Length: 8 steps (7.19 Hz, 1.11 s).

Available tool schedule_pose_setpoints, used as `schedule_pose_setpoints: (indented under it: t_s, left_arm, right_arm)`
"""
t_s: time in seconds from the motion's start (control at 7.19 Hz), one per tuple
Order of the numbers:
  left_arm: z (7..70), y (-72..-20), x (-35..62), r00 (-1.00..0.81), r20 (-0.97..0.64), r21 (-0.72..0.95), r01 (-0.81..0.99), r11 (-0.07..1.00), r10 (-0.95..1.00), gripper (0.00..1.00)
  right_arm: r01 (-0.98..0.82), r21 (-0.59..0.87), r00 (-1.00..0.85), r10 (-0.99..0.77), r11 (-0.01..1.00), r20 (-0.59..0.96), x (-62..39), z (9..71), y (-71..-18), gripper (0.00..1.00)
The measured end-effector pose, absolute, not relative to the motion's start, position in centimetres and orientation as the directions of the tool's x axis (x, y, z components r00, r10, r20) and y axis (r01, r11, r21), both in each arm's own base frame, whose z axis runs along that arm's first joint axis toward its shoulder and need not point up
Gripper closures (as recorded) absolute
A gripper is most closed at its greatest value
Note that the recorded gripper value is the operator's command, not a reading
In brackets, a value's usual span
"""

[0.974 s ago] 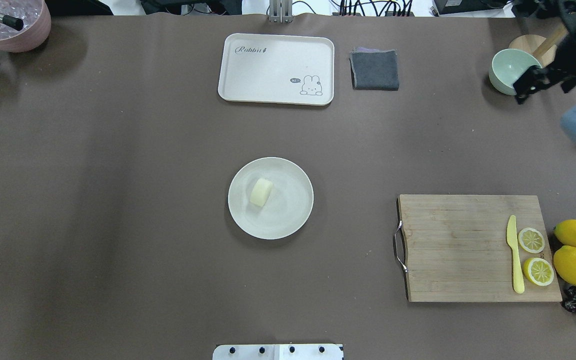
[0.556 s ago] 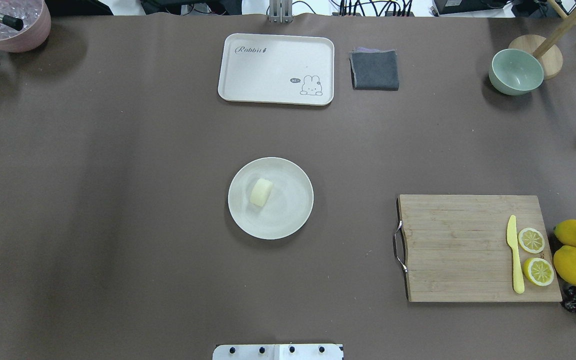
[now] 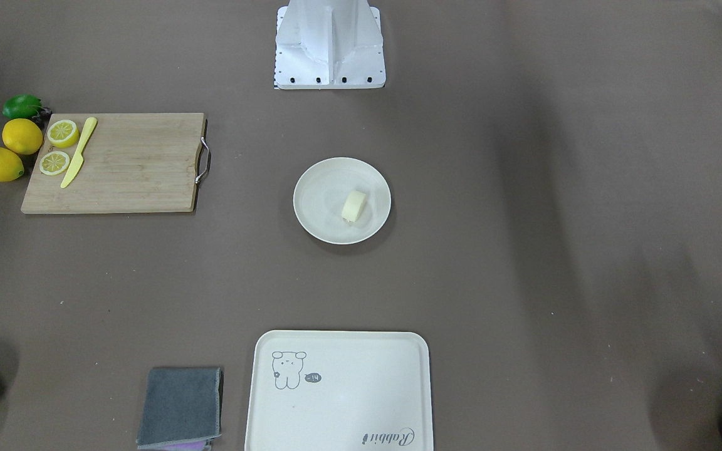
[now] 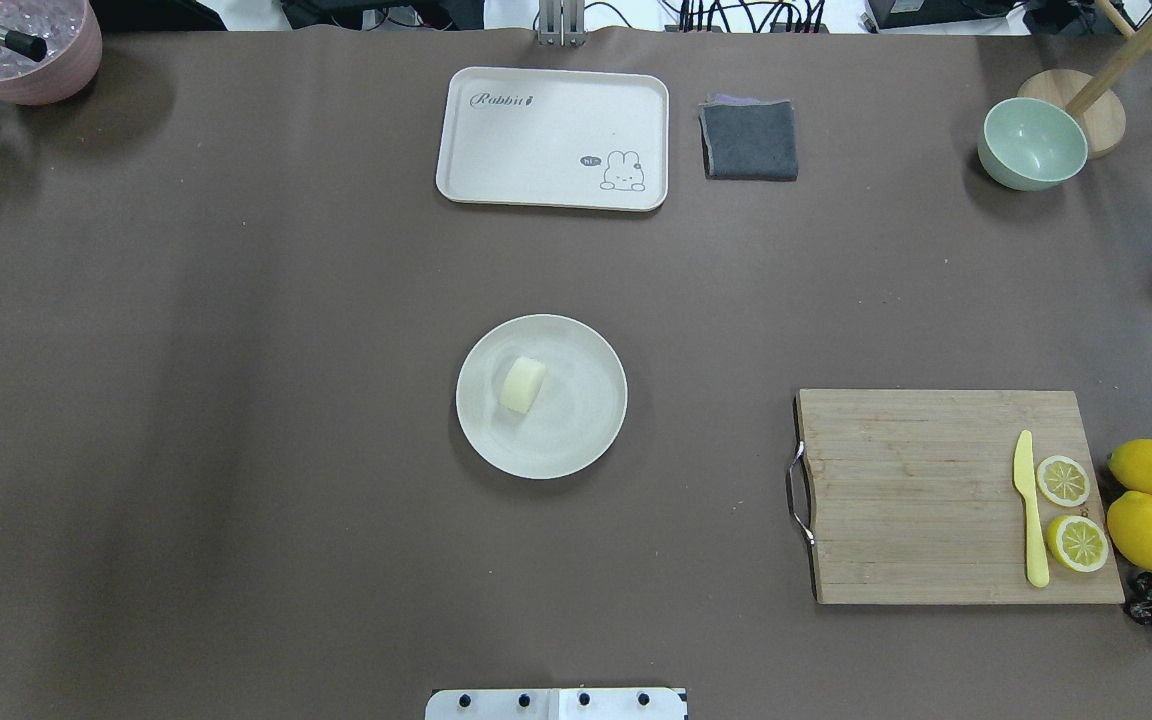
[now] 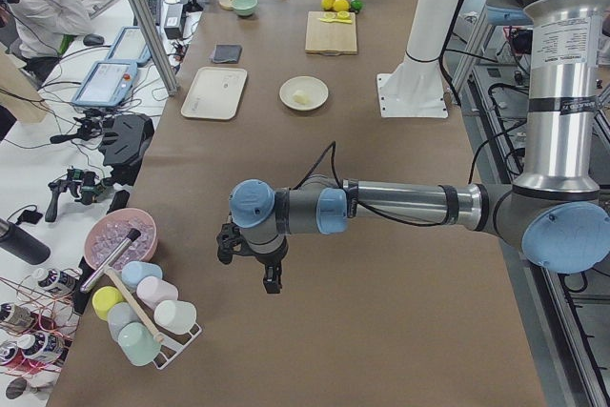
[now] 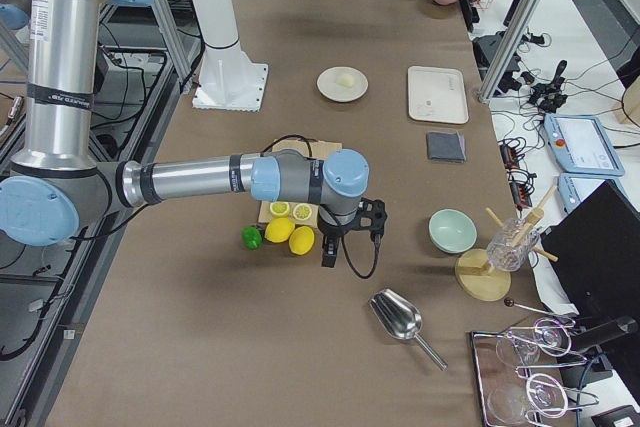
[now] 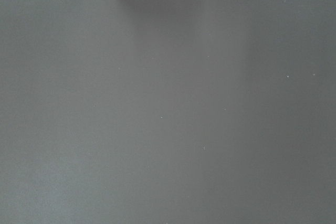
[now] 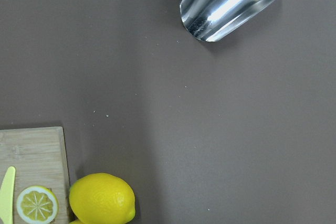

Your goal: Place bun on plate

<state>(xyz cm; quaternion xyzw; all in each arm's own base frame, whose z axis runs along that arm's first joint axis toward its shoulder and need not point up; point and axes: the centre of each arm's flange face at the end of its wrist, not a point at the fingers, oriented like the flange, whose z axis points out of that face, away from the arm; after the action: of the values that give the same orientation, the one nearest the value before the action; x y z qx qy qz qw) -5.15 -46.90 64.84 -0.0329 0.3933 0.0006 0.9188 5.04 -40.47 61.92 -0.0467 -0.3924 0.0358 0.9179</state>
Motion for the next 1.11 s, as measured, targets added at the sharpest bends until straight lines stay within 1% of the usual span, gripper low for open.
schedule_pose_setpoints:
  t_s: [0.56, 1.11]
  left_arm:
    - [64.8, -46.9, -5.2, 0.691, -0.722, -0.057, -0.027, 0.998, -0.023, 0.02]
    - [64.2, -46.9, -5.2, 0.693, -0.72, -0.045, -0.027, 0.999, -0.014, 0.02]
  right_arm:
    - [-0.06, -0.124, 0.699, 0.13, 0.99, 0.704, 6.4, 62.6, -39.4, 0.0]
    - [-0.042, -0.085, 0.784, 0.086, 0.995, 0.615, 7.4, 62.9, -39.6, 0.0]
